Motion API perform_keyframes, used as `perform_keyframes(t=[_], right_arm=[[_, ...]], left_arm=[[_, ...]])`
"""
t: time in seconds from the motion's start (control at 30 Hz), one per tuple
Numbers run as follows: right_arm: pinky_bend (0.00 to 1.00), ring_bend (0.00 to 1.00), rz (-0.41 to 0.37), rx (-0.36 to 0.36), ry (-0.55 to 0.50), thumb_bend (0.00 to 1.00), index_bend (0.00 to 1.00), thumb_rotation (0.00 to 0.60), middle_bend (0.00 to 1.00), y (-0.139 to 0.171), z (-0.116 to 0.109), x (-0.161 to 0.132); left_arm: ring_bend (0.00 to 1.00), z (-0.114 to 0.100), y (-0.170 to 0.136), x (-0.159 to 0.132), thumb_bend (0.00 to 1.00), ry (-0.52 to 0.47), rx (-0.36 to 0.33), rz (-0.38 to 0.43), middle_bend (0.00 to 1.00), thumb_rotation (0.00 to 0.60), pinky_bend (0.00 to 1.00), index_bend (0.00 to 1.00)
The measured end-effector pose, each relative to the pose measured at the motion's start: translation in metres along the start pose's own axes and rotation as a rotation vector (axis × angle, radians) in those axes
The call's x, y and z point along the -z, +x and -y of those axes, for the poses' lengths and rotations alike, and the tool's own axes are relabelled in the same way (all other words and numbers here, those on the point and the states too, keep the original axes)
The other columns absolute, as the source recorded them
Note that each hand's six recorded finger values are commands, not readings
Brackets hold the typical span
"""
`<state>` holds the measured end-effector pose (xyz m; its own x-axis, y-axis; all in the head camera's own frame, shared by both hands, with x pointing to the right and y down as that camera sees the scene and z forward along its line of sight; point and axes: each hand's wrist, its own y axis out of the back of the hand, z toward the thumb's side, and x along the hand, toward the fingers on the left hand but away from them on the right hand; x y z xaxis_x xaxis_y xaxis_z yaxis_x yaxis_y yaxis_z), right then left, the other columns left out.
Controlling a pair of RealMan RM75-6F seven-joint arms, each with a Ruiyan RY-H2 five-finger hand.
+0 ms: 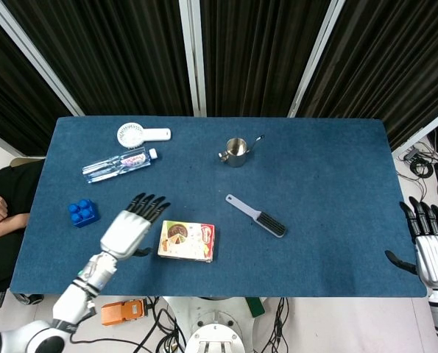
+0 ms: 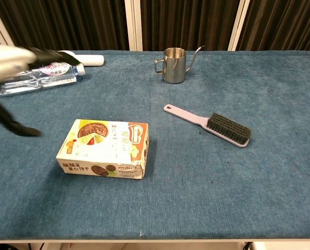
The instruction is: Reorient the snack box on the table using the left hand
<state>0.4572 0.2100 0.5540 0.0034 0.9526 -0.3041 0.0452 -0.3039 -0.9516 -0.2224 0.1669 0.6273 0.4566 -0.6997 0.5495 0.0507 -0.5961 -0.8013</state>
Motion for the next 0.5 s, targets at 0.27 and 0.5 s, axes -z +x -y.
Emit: perform_keyframes(t=[0.27, 0.5], right_arm=[[0.0, 0.0, 0.012, -0.012, -0.002, 0.22, 0.0, 0.6, 0.04, 0.001, 0.004, 0.004], [0.0, 0.0, 0.012, -0.017, -0.003, 0.22, 0.0, 0.6, 0.04, 0.0, 0.006, 0.004]], left_arm=[[0.0, 0.029, 0.034, -0.052, 0.02, -0.093, 0.146, 0.017, 0.05, 0.6, 0.0, 0.08], [0.0, 0.042, 0.055, -0.096, 0.02, -0.127, 0.231, 0.031, 0.05, 0.6, 0.0, 0.08]])
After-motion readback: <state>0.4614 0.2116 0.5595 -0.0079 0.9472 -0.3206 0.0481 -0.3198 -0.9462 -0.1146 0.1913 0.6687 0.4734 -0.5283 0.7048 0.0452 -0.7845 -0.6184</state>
